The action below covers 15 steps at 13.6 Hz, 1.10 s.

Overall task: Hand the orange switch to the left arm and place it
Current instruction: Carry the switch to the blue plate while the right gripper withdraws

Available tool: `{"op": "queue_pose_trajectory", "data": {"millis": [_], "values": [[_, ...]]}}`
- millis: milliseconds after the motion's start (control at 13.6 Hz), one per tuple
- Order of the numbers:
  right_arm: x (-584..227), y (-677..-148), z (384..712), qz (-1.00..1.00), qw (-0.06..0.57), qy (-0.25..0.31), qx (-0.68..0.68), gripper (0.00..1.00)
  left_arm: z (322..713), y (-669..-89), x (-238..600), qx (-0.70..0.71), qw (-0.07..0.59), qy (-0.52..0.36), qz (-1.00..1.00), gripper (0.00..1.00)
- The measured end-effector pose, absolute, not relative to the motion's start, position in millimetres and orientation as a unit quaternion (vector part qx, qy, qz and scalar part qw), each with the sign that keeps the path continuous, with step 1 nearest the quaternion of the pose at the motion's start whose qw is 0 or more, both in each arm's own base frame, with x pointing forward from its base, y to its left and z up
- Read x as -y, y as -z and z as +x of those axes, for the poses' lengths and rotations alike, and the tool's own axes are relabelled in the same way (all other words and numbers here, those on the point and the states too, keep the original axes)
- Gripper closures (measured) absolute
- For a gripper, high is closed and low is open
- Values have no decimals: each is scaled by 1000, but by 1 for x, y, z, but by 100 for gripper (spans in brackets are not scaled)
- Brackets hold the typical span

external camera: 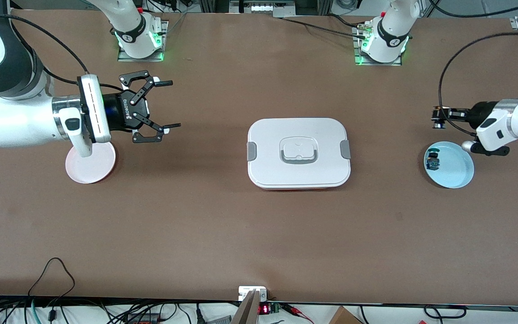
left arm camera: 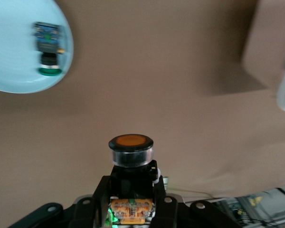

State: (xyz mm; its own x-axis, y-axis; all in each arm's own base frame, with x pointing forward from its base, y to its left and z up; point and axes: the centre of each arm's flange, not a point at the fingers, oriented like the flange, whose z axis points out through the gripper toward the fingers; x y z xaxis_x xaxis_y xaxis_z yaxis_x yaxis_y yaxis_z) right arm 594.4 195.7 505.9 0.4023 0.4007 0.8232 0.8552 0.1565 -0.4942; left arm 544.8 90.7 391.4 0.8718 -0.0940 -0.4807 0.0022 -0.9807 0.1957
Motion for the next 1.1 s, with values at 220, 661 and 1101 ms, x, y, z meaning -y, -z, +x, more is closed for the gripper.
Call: {"op": "queue_pose_trajectory", "data": {"millis": [220,661,1101], "values": [[-194,-499,590,-667,561,131,473,0,556,-348,-117,48,21,256,965,60],[-153,-483,595,-785,502,11,364,0,573,-261,-148,88,-47,251,963,60],[-119,-468,601,-885,403,-76,222,0,576,-214,-166,104,-57,243,963,60]]}}
